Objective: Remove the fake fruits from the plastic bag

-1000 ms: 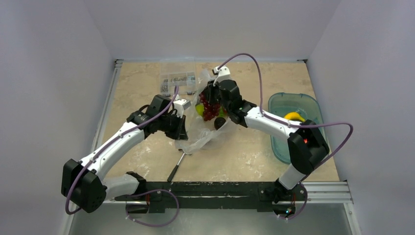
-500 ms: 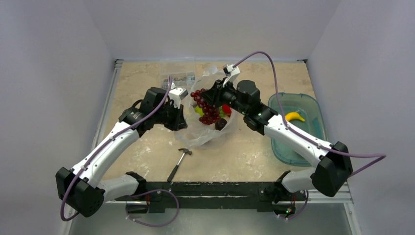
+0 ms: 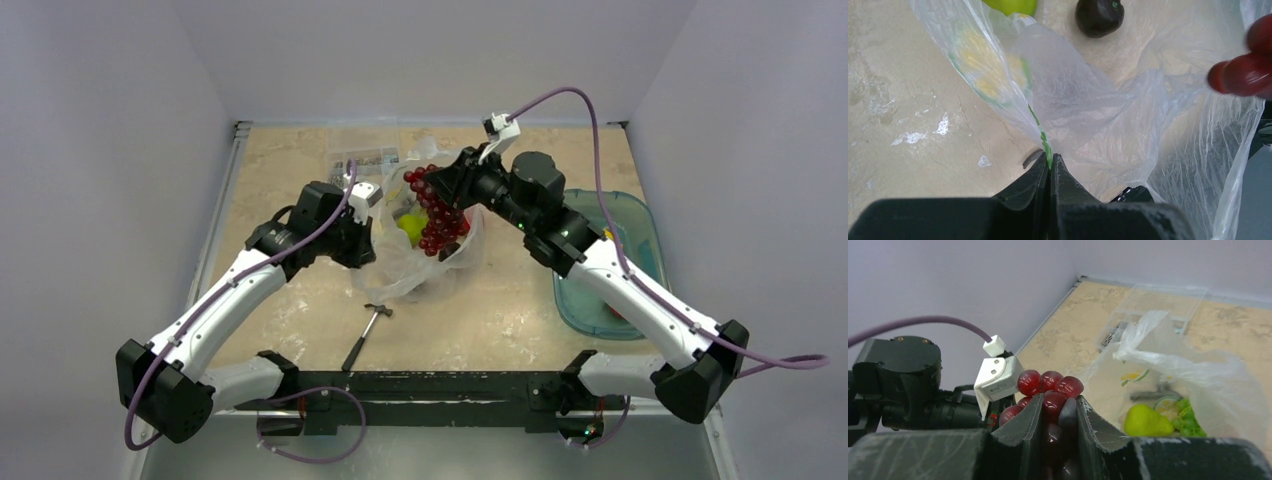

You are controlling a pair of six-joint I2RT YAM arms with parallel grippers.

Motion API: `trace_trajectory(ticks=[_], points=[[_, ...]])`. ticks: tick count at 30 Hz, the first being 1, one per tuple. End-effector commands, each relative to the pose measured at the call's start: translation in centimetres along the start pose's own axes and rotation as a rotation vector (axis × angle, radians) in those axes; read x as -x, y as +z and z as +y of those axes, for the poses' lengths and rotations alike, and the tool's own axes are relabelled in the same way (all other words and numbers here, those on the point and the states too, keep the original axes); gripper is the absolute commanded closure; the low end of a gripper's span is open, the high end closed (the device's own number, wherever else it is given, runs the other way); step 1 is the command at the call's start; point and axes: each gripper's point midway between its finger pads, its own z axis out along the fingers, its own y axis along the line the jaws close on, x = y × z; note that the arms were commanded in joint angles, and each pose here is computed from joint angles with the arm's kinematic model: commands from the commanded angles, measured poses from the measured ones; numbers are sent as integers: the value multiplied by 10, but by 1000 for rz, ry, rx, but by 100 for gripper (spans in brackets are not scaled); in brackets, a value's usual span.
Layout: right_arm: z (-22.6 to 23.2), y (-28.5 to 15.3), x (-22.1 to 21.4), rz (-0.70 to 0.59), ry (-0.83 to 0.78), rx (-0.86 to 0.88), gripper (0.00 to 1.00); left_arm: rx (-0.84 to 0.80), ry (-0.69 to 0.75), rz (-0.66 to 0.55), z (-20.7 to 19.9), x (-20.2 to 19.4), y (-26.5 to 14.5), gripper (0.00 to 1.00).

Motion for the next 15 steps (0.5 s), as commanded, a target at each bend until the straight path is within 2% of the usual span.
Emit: trace_trajectory(ticks=[1,5,8,13,15], points=[[10,-36,74,-172,-78,-65,100,54,27,-1,11,-1,1,100],[-3,-67,103,-266,-116,-185,100,83,40,9,17,-4,0,100],[-29,-93,118,-318,-153,-346,100,87,43,8,18,-4,-1,100],[-101,-142,124,-366,-188,-724,100,85,40,11,17,-6,-2,100],[-138,-161,115,-361,-157,-871,100,80,40,11,16,-5,-2,100]])
